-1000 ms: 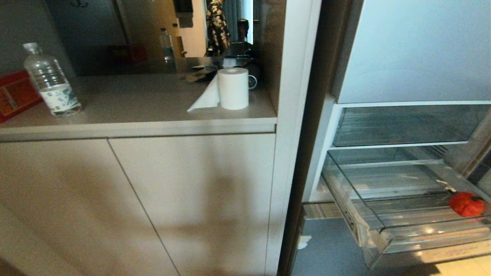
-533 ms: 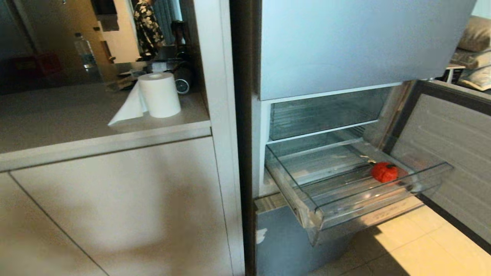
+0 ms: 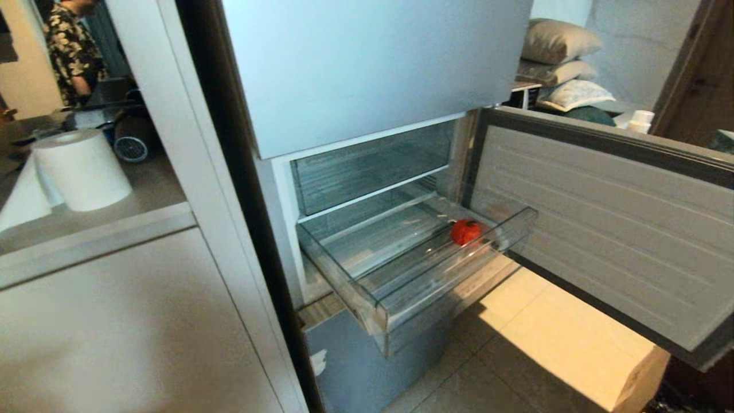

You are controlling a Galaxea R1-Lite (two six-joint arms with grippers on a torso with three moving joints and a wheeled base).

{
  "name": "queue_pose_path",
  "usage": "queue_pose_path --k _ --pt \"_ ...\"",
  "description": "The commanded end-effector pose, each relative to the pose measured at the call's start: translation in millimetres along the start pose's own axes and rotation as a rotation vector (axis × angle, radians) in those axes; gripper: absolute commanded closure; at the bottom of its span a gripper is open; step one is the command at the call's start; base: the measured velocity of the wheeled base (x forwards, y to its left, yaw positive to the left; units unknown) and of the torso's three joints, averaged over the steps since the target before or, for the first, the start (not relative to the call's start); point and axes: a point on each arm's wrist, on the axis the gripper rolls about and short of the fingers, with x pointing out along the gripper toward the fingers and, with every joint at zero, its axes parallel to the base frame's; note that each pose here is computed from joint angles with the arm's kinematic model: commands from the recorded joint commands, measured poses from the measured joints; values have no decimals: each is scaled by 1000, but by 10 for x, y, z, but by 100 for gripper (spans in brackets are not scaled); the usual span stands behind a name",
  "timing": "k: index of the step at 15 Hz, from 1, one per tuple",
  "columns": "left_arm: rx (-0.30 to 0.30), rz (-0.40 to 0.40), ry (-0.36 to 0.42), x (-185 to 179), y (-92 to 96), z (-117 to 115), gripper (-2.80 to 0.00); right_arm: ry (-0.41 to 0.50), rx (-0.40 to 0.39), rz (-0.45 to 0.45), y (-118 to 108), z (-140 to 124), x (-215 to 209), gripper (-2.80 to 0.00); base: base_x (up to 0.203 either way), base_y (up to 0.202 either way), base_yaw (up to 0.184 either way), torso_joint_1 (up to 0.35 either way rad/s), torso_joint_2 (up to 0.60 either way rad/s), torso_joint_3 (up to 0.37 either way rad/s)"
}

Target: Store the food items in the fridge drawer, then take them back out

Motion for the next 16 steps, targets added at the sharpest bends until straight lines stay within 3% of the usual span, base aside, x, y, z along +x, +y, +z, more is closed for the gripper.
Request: queue_pose_path --k 1,4,6,7,9,11,14,16 --pt "0 0 2 2 0 -4 0 -2 -1 4 1 3 1 0 -2 9 -174 2 1 2" --pt "0 0 2 2 0 -4 0 14 -22 14 2 24 15 0 4 7 -121 3 2 1" --pt "0 0 2 2 0 -4 0 49 0 -8 -18 287 66 0 0 0 0 0 0 0" --pt "0 0 2 2 0 -4 0 62 49 -44 -34 500 117 0 0 0 0 0 0 0" --pt "0 0 2 2 0 -4 0 104 167 -178 -81 933 327 0 0 0 0 0 0 0" --pt "0 0 2 2 0 -4 0 162 250 -405 -206 1158 592 0 0 0 0 0 0 0" --pt "0 0 2 2 0 -4 0 152 329 -731 -608 1277 889 0 0 0 0 0 0 0" --pt "0 0 2 2 0 -4 0 138 369 -864 -974 1263 976 0 0 0 0 0 0 0"
